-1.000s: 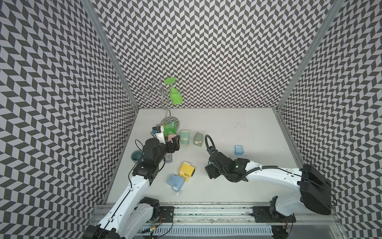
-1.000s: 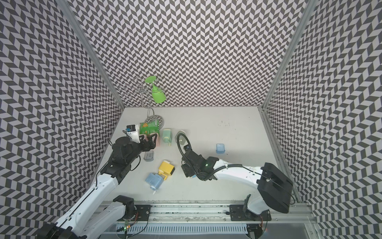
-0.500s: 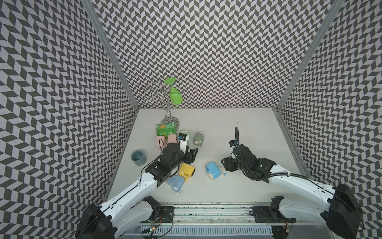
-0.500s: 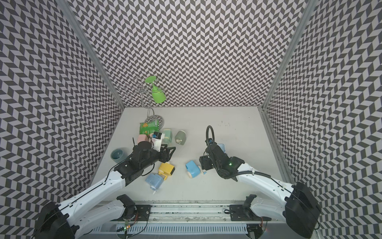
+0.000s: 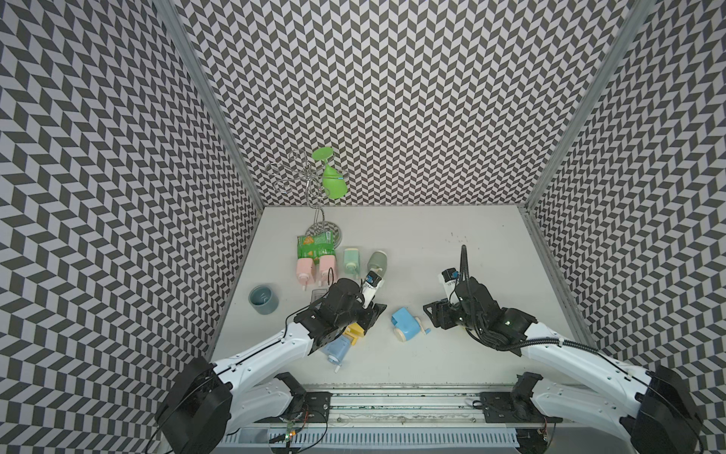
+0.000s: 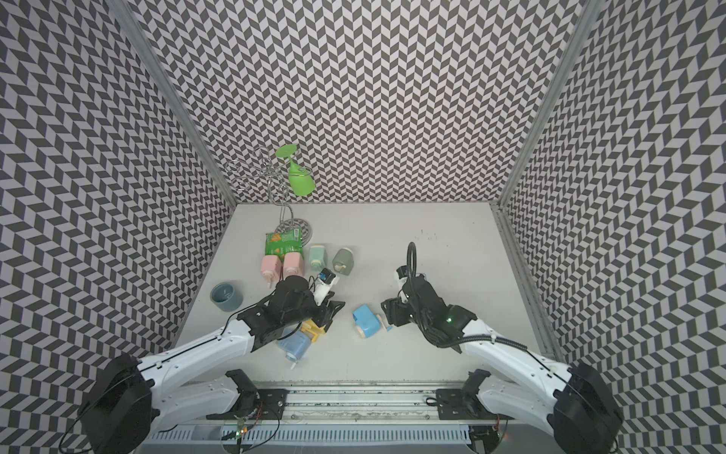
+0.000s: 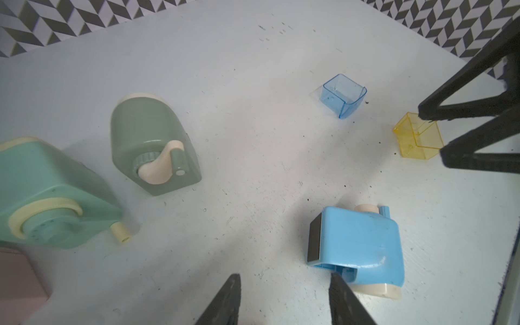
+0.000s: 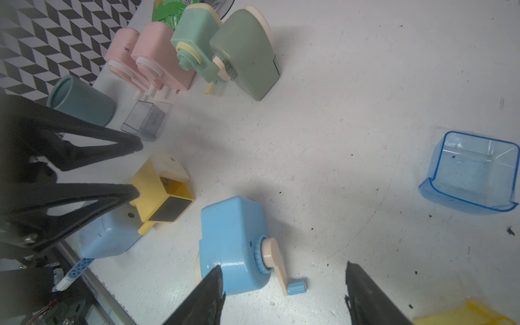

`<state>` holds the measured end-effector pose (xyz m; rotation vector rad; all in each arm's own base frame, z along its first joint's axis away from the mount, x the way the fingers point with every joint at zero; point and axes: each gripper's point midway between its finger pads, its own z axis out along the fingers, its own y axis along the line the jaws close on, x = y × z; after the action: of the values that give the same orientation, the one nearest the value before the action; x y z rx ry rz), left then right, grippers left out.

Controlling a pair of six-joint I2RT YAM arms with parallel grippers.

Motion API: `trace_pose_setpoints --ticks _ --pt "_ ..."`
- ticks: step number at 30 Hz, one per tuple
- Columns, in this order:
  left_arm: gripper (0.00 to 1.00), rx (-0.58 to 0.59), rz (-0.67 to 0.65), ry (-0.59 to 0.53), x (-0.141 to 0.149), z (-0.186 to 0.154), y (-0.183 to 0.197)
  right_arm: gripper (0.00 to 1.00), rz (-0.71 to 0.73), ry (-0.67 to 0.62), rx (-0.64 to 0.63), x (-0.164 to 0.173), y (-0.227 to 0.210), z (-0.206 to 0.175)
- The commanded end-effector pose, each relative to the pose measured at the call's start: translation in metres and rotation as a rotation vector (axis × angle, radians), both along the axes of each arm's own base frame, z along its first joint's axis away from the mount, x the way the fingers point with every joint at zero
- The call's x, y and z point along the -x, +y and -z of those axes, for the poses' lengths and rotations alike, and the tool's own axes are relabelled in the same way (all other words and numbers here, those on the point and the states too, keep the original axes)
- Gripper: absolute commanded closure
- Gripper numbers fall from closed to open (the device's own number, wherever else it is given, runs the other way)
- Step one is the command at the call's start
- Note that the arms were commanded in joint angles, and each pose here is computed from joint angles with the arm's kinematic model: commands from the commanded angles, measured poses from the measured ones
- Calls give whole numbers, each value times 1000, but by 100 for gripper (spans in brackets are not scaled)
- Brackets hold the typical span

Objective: Put the tray back into the pencil sharpener
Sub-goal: Pick up the pencil sharpener from the center of the board.

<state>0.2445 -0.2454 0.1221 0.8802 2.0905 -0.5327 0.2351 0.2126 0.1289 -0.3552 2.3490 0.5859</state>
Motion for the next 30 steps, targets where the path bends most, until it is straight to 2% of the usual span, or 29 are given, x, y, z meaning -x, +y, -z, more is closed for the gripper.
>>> trace_pose_setpoints --ticks 1,5,10,14,21,30 --pt "47 -111 107 -43 6 7 -16 32 -16 -59 -78 -2 4 -19" --pt "47 -238 186 -61 6 27 -22 32 -10 -86 -109 1 -2 -25" --pt "49 -304 289 -52 9 46 -31 32 6 -119 -144 3 -8 -30" --pt "50 -356 311 -51 5 53 -32 32 2 -124 -154 3 -8 -32" --pt "52 -371 342 -41 5 62 -36 32 -5 -125 -161 1 -7 -31" --pt "59 -404 354 -95 -10 68 -43 32 -12 -119 -172 2 -6 -32"
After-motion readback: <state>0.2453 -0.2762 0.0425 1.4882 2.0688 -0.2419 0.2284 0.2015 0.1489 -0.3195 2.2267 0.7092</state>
